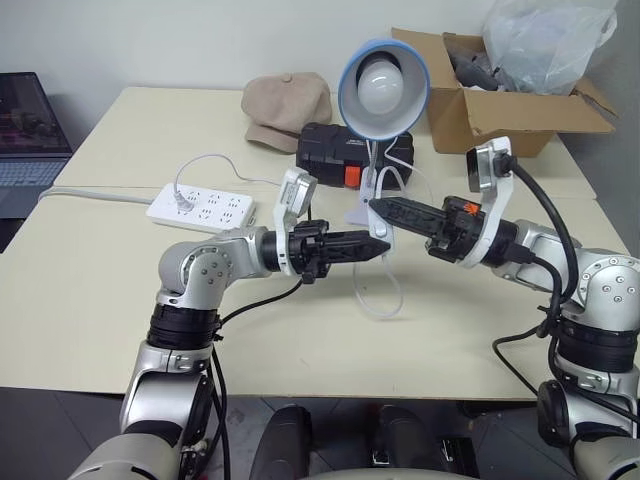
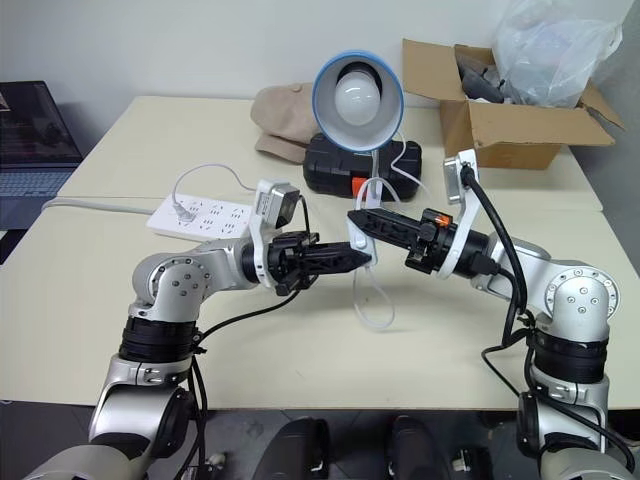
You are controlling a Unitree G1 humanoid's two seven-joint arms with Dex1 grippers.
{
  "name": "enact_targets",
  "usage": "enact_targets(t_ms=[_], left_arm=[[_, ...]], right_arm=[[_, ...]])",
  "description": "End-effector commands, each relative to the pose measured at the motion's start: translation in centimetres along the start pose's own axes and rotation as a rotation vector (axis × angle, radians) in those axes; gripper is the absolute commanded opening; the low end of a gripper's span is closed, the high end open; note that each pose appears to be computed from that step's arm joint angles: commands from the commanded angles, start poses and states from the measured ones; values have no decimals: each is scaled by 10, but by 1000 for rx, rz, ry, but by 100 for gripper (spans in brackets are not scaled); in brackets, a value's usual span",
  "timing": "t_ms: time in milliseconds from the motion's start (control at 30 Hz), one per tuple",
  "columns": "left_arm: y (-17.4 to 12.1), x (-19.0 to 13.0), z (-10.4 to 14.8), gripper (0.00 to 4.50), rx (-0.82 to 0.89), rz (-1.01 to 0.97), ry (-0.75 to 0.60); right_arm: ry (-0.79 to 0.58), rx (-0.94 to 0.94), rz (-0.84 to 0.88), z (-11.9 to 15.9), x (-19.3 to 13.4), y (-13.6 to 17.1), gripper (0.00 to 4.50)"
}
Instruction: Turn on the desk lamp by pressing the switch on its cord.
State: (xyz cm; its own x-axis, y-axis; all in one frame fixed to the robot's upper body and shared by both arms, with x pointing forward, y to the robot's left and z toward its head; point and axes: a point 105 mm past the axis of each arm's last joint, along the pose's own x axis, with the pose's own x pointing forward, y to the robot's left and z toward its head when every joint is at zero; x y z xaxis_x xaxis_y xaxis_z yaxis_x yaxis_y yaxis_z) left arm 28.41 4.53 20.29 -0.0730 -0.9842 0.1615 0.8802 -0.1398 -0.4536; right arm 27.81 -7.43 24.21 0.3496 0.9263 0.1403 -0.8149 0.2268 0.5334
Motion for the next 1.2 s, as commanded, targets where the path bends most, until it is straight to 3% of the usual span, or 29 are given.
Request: enact_targets(t_ms=[33,333,367,1000,1033,1200], left_arm=[[-5,-4,4,150,20,-14,-5],[-12,-5,6,325,-4,-41,-37],[-12,-4,6,329,-7,-42,-39],[-5,8,8,329,-42,-49,-79],[-5,8,7,295,-41,-50,-76],[-7,9,4,215,-43,-66,-61]], right_arm=[[-16,-23,28,5,-2,8,39],[-7,-22,26,4,-3,7,39],[-4,-23,27,4,-2,7,39],[18,-29,48,4,0,12,39],[18,-29,49,4,0,12,39],[17,-30,53,4,1,13,39]])
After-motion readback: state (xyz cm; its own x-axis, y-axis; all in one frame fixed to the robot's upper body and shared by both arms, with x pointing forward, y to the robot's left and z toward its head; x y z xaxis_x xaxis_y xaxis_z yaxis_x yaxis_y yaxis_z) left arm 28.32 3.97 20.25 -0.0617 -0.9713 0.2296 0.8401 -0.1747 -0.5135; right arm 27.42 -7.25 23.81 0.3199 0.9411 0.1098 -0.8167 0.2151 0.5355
